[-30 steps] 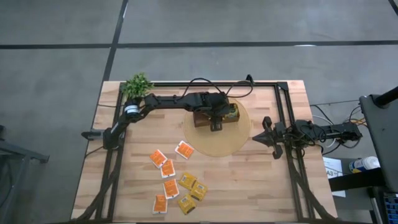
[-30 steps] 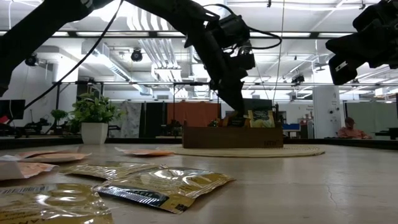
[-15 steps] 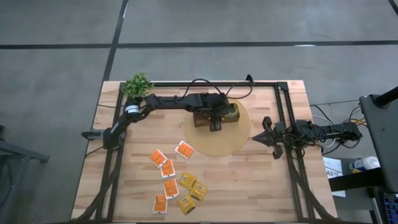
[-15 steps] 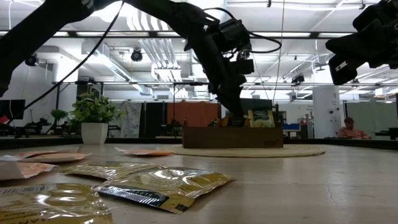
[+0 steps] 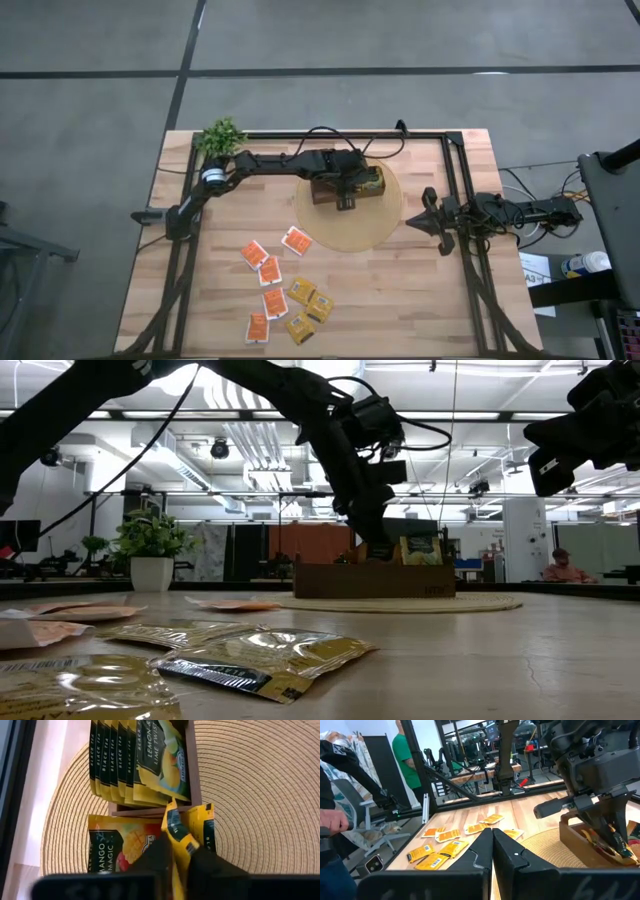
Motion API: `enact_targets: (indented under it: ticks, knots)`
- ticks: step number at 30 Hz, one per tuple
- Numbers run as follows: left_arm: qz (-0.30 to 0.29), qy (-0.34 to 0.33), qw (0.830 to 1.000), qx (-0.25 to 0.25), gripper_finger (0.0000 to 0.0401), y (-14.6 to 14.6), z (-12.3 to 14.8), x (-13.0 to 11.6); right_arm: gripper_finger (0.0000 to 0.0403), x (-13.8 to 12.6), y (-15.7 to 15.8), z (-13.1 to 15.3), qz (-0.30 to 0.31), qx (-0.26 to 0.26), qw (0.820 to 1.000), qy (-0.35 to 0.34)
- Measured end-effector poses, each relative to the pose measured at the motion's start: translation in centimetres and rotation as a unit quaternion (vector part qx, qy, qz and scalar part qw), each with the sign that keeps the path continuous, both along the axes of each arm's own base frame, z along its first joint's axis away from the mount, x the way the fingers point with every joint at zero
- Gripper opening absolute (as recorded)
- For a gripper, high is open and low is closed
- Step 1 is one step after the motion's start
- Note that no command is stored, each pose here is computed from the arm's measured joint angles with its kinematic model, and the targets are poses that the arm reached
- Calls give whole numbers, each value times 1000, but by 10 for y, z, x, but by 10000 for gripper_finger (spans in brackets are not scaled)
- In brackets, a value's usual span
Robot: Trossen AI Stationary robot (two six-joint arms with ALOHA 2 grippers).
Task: Pick & Place Tea
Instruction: Put the orange tea bag into the middle section of the wooden organizer
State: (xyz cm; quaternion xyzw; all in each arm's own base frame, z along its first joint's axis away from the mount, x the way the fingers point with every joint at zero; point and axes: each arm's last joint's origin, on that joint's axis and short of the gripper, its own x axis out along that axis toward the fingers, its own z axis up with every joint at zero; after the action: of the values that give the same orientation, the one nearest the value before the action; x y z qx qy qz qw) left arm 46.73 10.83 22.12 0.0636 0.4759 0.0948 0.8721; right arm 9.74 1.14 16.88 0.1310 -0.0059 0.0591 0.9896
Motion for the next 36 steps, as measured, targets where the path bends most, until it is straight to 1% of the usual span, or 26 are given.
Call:
enact_targets:
  ticks: [2, 5, 8, 14, 18, 21, 24, 33, 36]
  knots:
    - [-1, 0, 1000, 0, 12, 0, 0, 0, 8, 0, 0, 0, 0, 0, 1000, 0]
    - [-2, 0, 1000, 1, 3, 0, 0, 0, 8, 0, 0, 0, 0, 0, 1000, 0]
    - [2, 1, 1000, 6, 2, 1, 3, 0, 8, 0, 0, 0, 0, 0, 1000, 0]
    - [20, -18, 1000, 9, 1, 6, 23, 2, 8, 0, 0, 0, 0, 0, 1000, 0]
    - [51, -45, 998, -8, 1, 12, 35, 3, 8, 0, 0, 0, 0, 0, 1000, 0]
    - [67, -75, 994, -31, 1, 19, 41, 4, 8, 0, 0, 0, 0, 0, 1000, 0]
    - [83, -93, 991, -50, 0, 27, 42, 3, 8, 0, 0, 0, 0, 0, 1000, 0]
    - [92, -93, 990, -54, 0, 30, 42, 1, 8, 0, 0, 0, 0, 0, 1000, 0]
    - [98, -92, 989, -63, 0, 30, 40, 1, 8, 0, 0, 0, 0, 0, 1000, 0]
